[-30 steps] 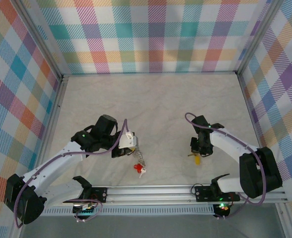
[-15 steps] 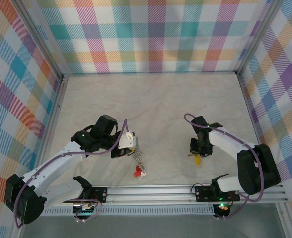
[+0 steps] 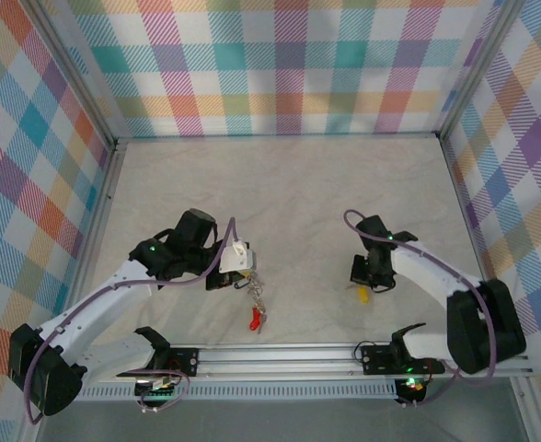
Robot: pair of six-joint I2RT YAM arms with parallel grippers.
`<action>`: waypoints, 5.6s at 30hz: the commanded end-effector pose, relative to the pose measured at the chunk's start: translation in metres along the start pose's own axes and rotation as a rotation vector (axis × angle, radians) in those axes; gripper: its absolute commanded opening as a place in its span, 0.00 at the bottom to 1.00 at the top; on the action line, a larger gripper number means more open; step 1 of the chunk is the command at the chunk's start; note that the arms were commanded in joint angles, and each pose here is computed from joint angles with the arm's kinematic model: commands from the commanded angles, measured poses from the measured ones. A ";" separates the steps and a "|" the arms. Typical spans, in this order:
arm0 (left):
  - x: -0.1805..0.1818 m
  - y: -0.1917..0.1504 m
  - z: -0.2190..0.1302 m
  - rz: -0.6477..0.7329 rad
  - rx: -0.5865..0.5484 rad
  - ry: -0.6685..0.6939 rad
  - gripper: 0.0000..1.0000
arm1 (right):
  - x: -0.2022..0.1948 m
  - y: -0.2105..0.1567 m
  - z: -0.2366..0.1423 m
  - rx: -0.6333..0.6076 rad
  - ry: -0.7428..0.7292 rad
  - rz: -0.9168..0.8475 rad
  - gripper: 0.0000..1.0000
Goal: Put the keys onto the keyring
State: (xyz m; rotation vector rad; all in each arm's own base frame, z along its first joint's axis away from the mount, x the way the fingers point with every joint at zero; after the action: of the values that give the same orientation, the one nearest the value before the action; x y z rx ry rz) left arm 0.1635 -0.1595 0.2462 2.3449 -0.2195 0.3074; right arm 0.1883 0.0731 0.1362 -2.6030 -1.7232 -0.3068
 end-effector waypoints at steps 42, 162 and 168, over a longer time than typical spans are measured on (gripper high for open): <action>-0.004 0.025 0.025 0.272 0.067 0.033 0.00 | 0.182 -0.066 -0.072 0.014 0.901 -0.288 0.00; 0.009 0.031 0.015 0.158 -0.019 0.146 0.00 | 0.180 -0.096 -0.088 -0.005 0.789 -0.083 0.00; 0.009 0.033 0.010 0.199 -0.024 0.173 0.00 | 0.180 -0.098 -0.090 0.032 0.779 -0.084 0.00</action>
State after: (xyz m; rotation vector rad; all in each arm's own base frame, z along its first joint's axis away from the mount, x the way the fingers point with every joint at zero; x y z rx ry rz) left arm 0.1669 -0.1891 0.2485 2.3579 -0.3057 0.5243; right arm 0.1571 0.2637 0.2412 -1.9681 -1.5034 -1.1566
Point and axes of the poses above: each hand's point on the last joint's axis, 136 mm out from that joint toward the fingers, its own z axis out along the fingers, its own x axis along the line the jaws close on, y = z × x, the point moved 10 cm from there along -z, back along the fingers, and after that the axes turned 11 degrees about z, right-handed, at the moved point
